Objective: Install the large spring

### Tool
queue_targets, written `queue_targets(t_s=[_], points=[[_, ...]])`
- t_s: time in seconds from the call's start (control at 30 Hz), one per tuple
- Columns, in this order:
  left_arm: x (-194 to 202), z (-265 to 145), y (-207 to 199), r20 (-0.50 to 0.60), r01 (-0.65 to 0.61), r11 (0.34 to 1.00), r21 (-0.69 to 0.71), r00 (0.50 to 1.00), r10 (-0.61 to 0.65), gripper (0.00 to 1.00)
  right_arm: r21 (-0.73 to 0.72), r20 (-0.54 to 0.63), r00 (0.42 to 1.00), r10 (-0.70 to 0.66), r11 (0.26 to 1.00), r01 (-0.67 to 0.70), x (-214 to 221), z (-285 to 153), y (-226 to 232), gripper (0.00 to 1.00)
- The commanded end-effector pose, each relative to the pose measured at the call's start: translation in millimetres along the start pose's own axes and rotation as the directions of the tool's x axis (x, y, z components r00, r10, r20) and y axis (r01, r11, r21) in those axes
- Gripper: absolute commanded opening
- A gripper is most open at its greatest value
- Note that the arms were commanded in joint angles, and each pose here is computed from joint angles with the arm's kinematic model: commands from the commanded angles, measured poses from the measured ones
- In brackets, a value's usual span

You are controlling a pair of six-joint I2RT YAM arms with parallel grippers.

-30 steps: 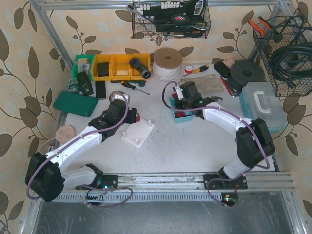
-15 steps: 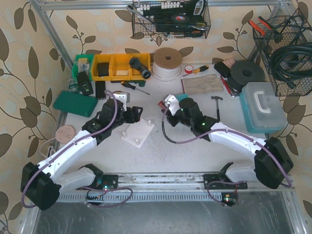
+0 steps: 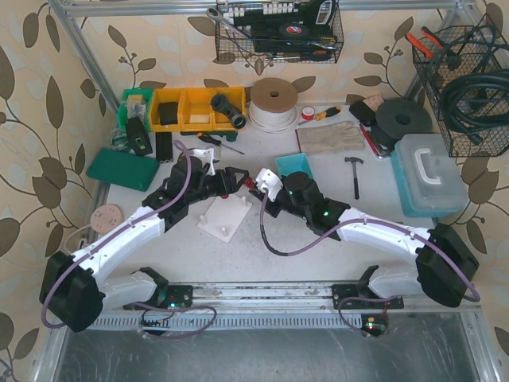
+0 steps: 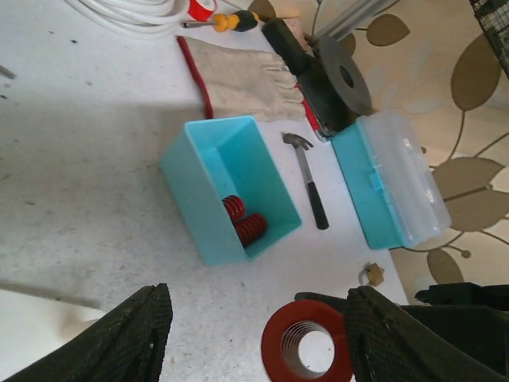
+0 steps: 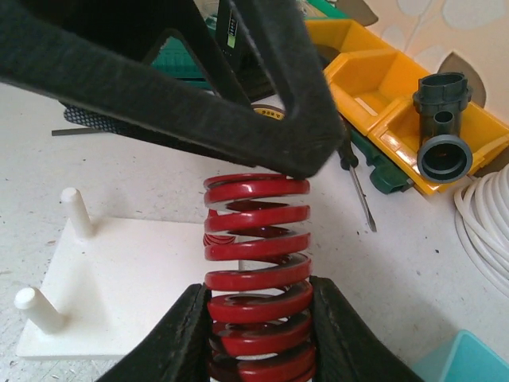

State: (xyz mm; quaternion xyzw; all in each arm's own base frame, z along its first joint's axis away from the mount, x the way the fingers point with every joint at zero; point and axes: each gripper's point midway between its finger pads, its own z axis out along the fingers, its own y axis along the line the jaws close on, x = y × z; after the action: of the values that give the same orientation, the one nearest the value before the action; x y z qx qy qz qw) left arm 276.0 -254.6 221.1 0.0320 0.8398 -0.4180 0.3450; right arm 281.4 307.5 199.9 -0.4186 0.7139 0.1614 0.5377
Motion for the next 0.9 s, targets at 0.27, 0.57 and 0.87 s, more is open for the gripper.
queue_targets(t_s=[0.27, 0.57, 0.87], points=[[4.0, 13.1, -35.9, -0.078, 0.14, 0.97, 0.199, 0.989, -0.126, 0.54, 0.052, 0.096, 0.995, -0.032, 0.998, 0.027, -19.4, -7.7, -3.0, 0.0], [12.6, 20.0, -32.8, -0.134, 0.195, 0.963, 0.187, 0.976, -0.171, 0.44, 0.092, 0.086, 0.996, -0.031, 0.995, 0.023, -16.4, -8.1, -9.3, 0.0], [11.9, 24.7, -31.6, -0.129, 0.216, 0.955, 0.204, 0.973, -0.193, 0.09, 0.086, 0.077, 0.997, -0.033, 0.996, 0.026, -14.5, -7.1, -8.3, 0.0]])
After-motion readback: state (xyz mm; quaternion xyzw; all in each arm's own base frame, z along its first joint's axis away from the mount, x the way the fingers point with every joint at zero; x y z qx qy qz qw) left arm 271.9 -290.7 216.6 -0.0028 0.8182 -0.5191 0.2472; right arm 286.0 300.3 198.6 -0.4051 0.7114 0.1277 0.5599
